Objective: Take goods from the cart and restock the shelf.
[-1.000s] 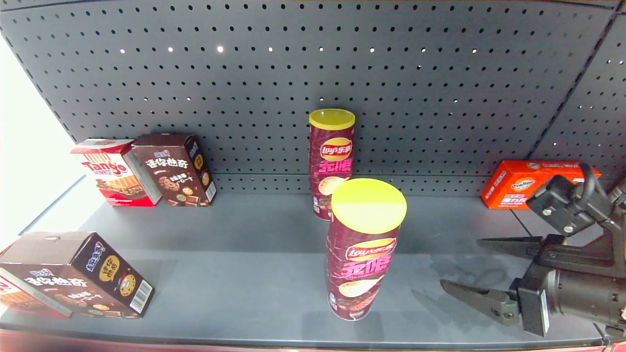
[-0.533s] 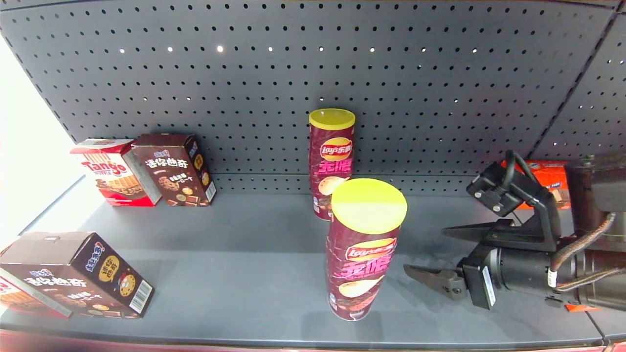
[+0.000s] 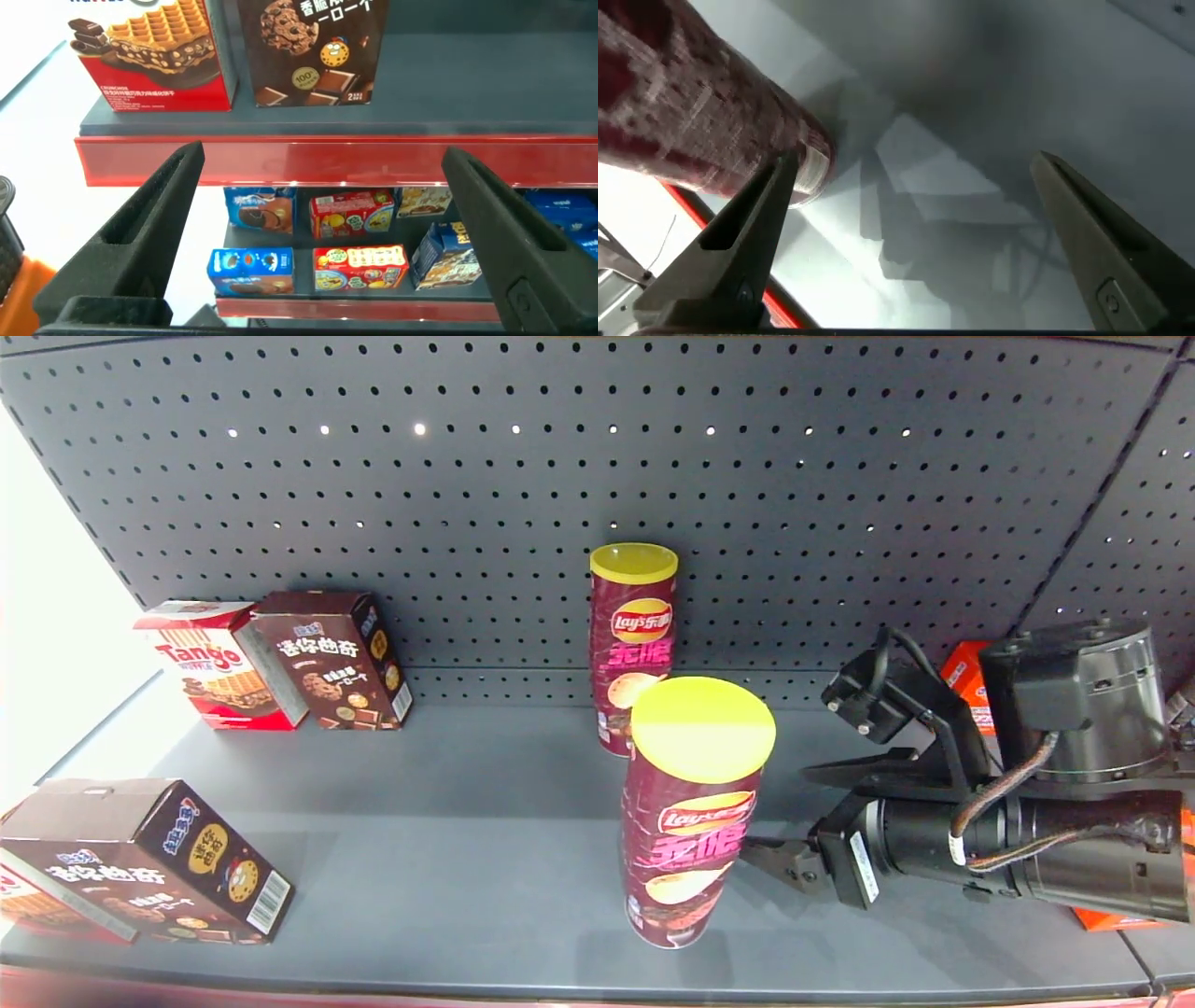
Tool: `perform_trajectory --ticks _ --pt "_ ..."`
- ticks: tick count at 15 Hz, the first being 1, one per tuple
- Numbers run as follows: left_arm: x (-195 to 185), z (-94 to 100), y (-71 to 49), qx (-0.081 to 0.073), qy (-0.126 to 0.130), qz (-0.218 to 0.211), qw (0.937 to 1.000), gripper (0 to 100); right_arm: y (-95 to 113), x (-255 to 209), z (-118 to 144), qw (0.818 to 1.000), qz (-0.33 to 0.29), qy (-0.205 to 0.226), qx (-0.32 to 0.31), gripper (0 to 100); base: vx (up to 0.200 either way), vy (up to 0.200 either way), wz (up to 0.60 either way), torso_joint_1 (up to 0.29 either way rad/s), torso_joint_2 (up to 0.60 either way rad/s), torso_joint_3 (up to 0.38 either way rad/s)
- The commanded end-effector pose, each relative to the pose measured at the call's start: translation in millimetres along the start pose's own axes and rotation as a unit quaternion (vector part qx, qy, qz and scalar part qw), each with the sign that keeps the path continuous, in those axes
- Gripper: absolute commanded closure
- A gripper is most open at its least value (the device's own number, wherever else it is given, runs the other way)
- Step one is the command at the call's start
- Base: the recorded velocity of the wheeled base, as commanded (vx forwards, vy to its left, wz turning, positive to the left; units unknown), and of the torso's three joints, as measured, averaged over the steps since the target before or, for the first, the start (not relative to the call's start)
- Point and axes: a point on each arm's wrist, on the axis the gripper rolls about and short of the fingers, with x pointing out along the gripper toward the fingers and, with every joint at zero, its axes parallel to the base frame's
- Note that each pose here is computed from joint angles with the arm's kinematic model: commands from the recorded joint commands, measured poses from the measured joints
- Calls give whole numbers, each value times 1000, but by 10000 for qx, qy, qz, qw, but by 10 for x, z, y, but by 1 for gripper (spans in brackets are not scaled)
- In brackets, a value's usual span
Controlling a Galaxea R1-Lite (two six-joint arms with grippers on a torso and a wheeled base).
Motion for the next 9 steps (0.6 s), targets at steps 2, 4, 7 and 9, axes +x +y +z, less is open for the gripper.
perform_trajectory --ticks 2,4,7,9 --pt "1 0 0 2 7 1 10000 0 97 69 5 9998 160 41 -86 0 0 0 0 0 0 0" --pt "1 0 0 2 7 1 10000 0 118 75 -18 9997 188 85 -106 0 0 0 0 0 0 0" --pt "1 0 0 2 7 1 10000 0 109 49 -43 9998 160 102 -92 0 0 0 0 0 0 0" --pt "1 0 0 2 7 1 10000 0 101 47 -59 9998 125 127 -86 0 0 0 0 0 0 0"
